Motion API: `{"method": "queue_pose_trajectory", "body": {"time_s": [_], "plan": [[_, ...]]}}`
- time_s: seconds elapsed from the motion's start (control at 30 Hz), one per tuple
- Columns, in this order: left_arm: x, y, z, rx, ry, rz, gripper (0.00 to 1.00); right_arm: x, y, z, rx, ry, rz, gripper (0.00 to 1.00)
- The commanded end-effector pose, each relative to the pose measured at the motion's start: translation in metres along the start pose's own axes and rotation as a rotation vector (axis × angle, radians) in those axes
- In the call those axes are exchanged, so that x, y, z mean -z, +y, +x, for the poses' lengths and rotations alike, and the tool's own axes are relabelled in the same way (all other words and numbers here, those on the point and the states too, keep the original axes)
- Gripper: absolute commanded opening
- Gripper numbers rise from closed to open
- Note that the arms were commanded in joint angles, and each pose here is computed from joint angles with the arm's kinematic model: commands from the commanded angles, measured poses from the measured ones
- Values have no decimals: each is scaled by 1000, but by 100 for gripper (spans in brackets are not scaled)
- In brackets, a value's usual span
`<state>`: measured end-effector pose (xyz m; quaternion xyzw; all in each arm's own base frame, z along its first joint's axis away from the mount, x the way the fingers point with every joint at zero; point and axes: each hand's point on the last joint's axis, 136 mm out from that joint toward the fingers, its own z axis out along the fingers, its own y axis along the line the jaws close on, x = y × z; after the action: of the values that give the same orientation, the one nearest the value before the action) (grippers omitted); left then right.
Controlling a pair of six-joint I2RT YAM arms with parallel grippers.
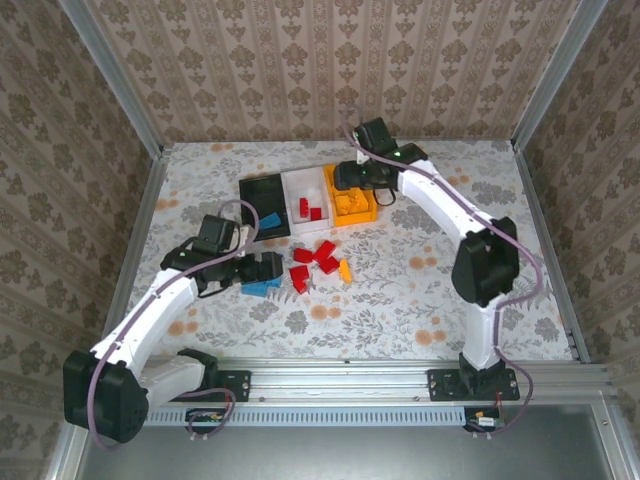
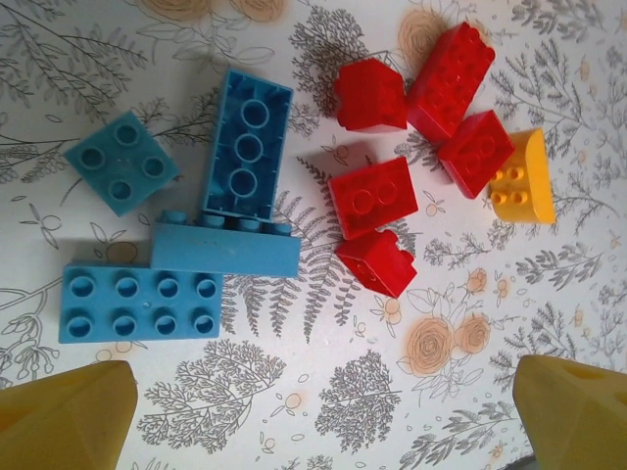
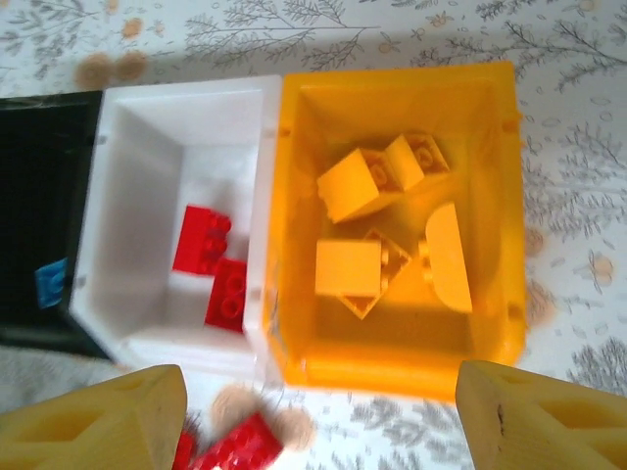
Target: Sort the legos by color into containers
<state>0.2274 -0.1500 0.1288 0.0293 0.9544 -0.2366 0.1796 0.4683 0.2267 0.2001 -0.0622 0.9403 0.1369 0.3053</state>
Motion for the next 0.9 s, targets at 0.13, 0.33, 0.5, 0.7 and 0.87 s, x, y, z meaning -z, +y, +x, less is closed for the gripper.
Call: {"method": "queue_pose_trajectory", "body": {"time_s": [0.13,0.33,0.5,0.7,0.87], "plan": [[-19,-20,11,-54,62,-17,100,24,-11,62,-57,97,-19,80],[-34,-38,6,-91,79,4,100,23,-21,124,-74,202,-16,82],[-44,-48,3,-101,95,24,100,14,-19,164,-49,292,-4,85],[-45,-49,2,-108,101,23,100,3,-10,187,-36,342,-24,91],[-47,-48,4,-105,103,19,100,-3,5,189,-10,354,-59,96]]}}
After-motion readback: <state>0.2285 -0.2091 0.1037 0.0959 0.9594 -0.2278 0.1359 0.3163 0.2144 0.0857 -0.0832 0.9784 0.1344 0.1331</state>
